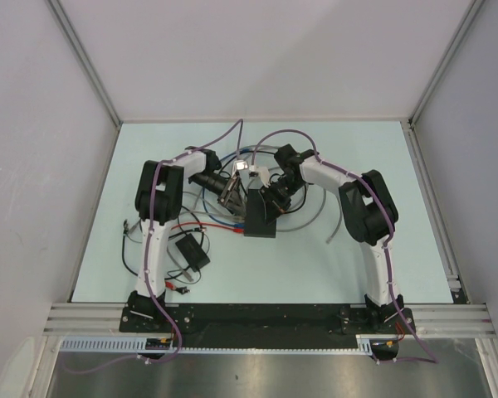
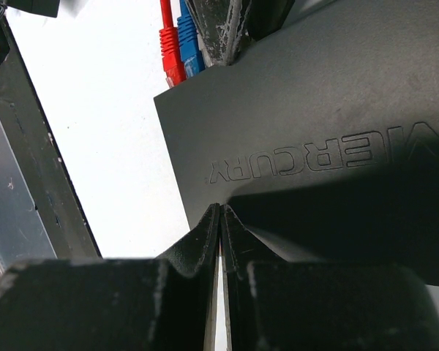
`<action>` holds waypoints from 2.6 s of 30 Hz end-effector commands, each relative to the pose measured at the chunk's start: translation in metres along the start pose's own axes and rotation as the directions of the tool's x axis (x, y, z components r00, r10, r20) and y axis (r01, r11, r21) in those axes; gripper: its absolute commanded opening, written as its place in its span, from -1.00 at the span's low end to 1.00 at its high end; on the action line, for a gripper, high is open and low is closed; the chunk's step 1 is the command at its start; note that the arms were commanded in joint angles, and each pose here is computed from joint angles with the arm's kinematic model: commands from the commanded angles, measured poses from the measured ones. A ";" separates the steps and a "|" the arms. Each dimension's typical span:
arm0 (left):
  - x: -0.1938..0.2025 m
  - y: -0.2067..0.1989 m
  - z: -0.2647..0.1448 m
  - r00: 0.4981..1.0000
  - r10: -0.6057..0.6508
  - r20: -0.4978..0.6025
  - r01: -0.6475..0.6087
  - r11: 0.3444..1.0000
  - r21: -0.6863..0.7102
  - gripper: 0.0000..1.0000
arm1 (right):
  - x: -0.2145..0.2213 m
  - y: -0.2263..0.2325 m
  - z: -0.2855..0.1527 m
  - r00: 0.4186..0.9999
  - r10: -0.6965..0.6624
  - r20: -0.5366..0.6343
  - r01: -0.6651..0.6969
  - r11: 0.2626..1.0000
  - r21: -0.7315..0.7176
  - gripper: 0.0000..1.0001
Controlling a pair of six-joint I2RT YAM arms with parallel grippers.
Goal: Pull the plug from the switch port
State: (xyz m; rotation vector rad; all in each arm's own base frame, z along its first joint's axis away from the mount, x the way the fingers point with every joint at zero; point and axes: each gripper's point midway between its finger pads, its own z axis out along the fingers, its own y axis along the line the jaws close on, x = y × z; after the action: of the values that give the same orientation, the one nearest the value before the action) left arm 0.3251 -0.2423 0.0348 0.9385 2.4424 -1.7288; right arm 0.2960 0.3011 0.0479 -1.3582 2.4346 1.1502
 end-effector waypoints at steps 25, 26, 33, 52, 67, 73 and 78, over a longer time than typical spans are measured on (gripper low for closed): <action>0.006 0.003 0.003 0.998 0.039 -0.053 -0.038 0.999 0.021 -0.57 | 0.026 -0.042 0.016 0.995 0.005 -0.103 0.009 0.991 0.134 -0.84; 0.006 0.004 0.003 0.998 0.034 -0.055 -0.033 0.999 0.016 -0.62 | 0.027 -0.042 0.017 0.995 0.005 -0.103 0.009 0.991 0.134 -0.84; 0.009 0.009 0.004 0.995 0.013 -0.101 -0.014 1.000 -0.013 -0.86 | 0.025 -0.043 0.018 0.995 -0.001 -0.102 0.015 0.991 0.133 -0.83; 0.014 0.027 -0.012 0.968 0.041 -0.246 -0.071 0.991 -0.115 -1.00 | 0.024 -0.048 0.021 0.992 0.006 -0.124 0.009 0.992 0.124 -0.87; 0.029 0.031 -0.033 0.921 0.135 -0.366 -0.212 0.961 -0.179 -1.00 | 0.023 -0.051 0.019 0.992 0.004 -0.126 0.012 0.991 0.133 -0.87; 0.022 0.034 -0.034 0.927 0.148 -0.344 -0.219 0.960 -0.177 -1.00 | 0.024 -0.050 0.018 0.992 0.005 -0.128 0.013 0.990 0.137 -0.86; 0.048 0.030 -0.026 0.908 0.128 -0.400 -0.199 0.970 -0.142 -1.00 | 0.023 -0.051 0.018 0.992 0.001 -0.128 0.017 0.990 0.142 -0.86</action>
State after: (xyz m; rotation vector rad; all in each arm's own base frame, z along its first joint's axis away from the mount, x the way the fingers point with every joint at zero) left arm 0.3234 -0.2240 0.0233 1.3049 2.5347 -1.5086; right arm 0.2976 0.3084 0.0464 -1.3569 2.4625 1.1891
